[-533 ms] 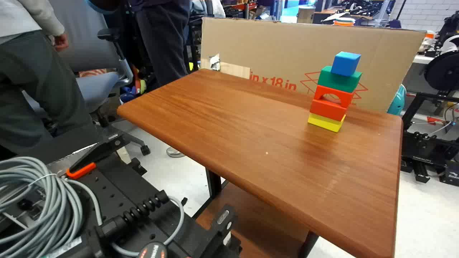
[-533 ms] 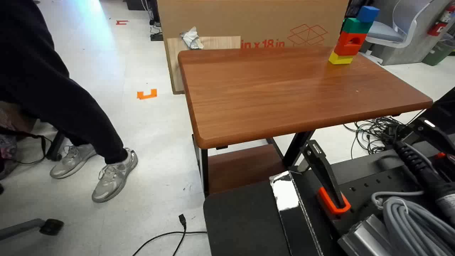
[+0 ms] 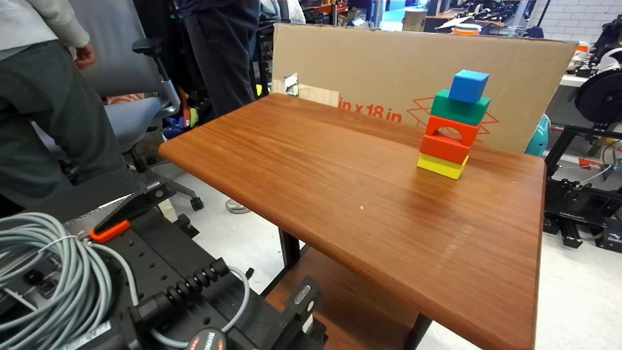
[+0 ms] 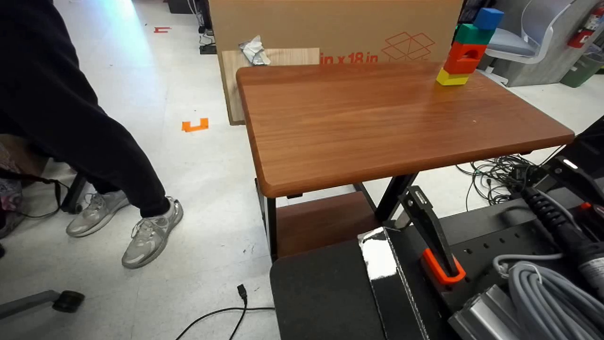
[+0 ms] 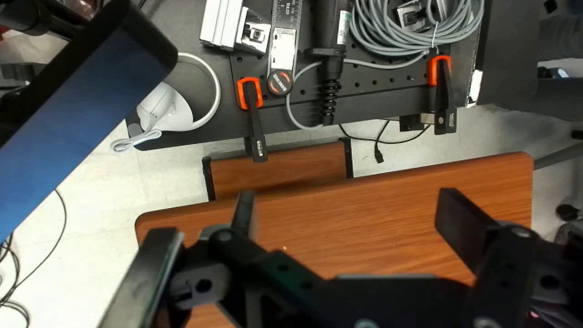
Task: Pick up the blue object and put it on the table
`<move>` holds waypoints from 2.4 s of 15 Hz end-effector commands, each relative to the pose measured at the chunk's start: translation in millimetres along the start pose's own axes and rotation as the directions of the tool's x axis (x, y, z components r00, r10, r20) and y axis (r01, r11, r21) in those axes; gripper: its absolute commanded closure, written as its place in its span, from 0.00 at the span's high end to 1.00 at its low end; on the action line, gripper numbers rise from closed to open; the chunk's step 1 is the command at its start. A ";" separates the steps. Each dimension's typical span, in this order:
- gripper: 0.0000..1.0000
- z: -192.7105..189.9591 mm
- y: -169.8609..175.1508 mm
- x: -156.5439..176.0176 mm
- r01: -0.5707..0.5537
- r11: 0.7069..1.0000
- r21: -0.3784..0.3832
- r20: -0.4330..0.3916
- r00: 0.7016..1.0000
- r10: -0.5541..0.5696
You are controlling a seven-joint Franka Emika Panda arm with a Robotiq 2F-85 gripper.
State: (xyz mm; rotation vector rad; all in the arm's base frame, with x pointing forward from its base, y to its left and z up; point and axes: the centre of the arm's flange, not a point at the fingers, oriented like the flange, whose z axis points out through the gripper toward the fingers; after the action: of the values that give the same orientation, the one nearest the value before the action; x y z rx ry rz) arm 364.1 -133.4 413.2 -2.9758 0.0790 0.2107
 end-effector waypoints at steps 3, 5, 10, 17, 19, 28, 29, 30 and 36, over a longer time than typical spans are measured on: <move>1.00 0.0 0.0 0.0 0.000 1.000 0.000 0.000 1.000 0.000; 1.00 0.0 0.0 0.0 0.000 1.000 0.000 0.000 1.000 0.000; 1.00 0.0 0.0 0.0 0.000 1.000 0.000 0.000 1.000 0.000; 1.00 0.0 0.0 0.0 0.000 1.000 0.000 0.000 1.000 0.000; 1.00 0.0 0.0 0.0 0.000 1.000 0.000 0.000 1.000 0.000; 1.00 -2.3 1.9 45.0 -0.035 0.998 -0.056 -0.128 0.991 0.028; 1.00 -6.2 2.2 51.5 -0.028 0.998 -0.062 -0.168 0.986 0.017; 1.00 -10.2 2.3 57.2 -0.032 0.997 -0.076 -0.203 0.979 0.016; 1.00 -30.4 5.0 84.6 -0.047 0.993 -0.106 -0.317 0.948 0.011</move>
State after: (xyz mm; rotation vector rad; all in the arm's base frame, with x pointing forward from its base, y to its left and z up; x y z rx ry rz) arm 431.6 -142.6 425.1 -3.0918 0.1219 -0.2032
